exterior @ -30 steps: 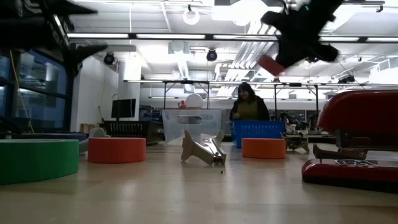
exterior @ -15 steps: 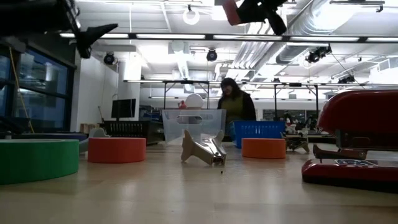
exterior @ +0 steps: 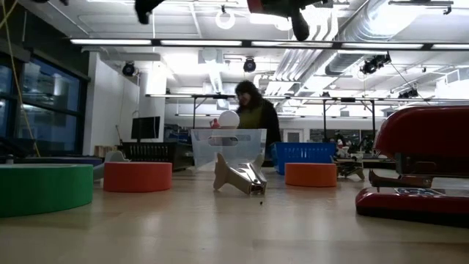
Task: Pick and place Stapler, Stapler remover, tape
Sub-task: Put the pink tape into the black basket
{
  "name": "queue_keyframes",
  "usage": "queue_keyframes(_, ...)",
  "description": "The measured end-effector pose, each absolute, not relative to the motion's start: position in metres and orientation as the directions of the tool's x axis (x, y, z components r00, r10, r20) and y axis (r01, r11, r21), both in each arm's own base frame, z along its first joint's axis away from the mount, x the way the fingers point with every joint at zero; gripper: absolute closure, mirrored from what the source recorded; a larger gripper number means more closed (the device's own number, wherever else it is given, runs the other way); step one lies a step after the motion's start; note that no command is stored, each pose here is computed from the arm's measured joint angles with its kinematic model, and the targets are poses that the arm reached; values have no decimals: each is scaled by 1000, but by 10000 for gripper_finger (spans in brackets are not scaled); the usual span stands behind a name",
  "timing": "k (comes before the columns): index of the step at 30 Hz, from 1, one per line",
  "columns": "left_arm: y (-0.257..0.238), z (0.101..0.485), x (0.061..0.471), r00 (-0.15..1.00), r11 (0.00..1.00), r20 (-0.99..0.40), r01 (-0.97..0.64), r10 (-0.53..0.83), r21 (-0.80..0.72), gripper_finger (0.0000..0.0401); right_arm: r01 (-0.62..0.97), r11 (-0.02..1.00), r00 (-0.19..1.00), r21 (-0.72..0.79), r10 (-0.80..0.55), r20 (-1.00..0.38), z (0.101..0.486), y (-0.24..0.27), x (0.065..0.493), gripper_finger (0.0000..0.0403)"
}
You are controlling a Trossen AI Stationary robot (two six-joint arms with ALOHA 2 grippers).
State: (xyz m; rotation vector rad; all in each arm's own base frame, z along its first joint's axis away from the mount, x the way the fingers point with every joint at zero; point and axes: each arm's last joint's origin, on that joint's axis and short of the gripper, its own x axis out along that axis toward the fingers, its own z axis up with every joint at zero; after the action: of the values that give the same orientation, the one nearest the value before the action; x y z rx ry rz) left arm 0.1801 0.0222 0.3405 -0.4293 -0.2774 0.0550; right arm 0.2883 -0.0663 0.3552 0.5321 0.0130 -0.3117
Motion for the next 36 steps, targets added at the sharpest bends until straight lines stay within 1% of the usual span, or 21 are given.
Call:
queue_keyframes(3,24,345,193,968,912,227,-9,111,-409,74,252,833,965,493,-255,-62,355,-66,293,368)
queue_keyframes(9,26,349,214,975,915,195,-20,108,-404,74,191,846,980,498,-193,-48,353,-66,301,368)
queue_keyframes(14,27,351,227,981,907,176,6,75,-421,74,92,878,996,469,-85,-36,362,-65,316,368)
queue_keyframes(19,27,354,236,985,896,171,51,28,-441,74,55,906,996,421,-19,-89,369,-64,331,368)
queue_keyframes(22,26,356,237,984,890,177,77,4,-450,74,63,912,992,405,-15,-122,372,-65,337,368)
queue_keyframes(26,26,356,237,984,883,176,85,-3,-461,74,51,915,993,401,-4,-117,379,-66,345,368)
queue_keyframes(31,26,355,237,986,873,167,80,1,-481,74,37,917,990,396,20,-139,374,-65,360,368)
queue_keyframes(36,26,354,237,987,867,164,87,-6,-491,74,84,916,988,393,-27,-149,371,-68,364,368)
